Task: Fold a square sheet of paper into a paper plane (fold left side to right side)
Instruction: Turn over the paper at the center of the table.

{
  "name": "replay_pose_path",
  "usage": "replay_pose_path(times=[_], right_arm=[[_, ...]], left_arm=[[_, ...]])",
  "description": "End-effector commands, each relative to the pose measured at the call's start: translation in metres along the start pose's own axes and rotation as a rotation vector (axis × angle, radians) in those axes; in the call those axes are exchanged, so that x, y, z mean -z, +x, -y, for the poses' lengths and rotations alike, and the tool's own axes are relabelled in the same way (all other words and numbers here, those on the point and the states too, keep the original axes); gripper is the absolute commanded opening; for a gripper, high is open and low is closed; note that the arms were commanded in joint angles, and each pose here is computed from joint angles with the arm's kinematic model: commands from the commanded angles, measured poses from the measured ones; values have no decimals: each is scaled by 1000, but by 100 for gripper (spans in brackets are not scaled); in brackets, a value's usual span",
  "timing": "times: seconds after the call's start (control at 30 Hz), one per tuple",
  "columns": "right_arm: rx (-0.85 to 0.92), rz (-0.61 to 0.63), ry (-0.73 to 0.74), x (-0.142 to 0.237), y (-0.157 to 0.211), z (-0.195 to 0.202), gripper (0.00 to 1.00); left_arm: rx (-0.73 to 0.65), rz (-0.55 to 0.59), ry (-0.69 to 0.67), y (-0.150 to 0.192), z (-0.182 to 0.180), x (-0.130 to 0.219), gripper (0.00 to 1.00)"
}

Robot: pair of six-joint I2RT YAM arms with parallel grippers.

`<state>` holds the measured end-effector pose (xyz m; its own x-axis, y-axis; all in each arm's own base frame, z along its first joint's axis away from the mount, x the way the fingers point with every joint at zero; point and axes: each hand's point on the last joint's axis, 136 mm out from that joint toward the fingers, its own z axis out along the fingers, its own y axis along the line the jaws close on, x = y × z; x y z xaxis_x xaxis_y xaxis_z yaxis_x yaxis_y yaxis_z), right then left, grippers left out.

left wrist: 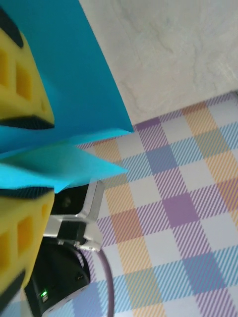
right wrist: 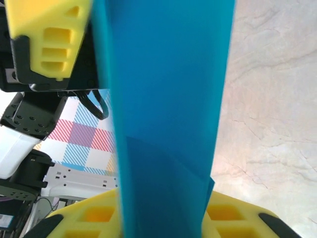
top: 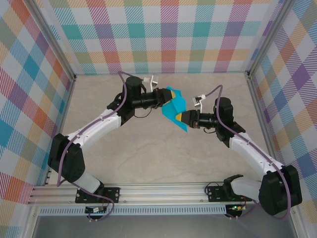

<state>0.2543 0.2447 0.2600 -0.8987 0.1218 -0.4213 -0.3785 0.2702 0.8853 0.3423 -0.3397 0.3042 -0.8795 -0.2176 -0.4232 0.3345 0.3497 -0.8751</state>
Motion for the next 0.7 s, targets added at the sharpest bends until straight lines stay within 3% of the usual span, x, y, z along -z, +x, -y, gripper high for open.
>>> replay_pose_path(times=[0.0,0.13,0.23,0.4,0.67], right_arm=[[74,-24,110,4,5,2,26],[109,-84,251,5,17,18,25],[137,-130,366,2,26,33,24],[245,-273,692,-3,45,67,21],[517,-489,1289,1,51,108,7]], left_arm=[[-129,60,-119,-10,6,33,52],[-242,148,-380,-11,-16,80,66],[-305,233,-470,-11,-18,114,70],[-371,372,-538,-8,-14,163,71],[-398,661,-620,-7,-7,241,73]])
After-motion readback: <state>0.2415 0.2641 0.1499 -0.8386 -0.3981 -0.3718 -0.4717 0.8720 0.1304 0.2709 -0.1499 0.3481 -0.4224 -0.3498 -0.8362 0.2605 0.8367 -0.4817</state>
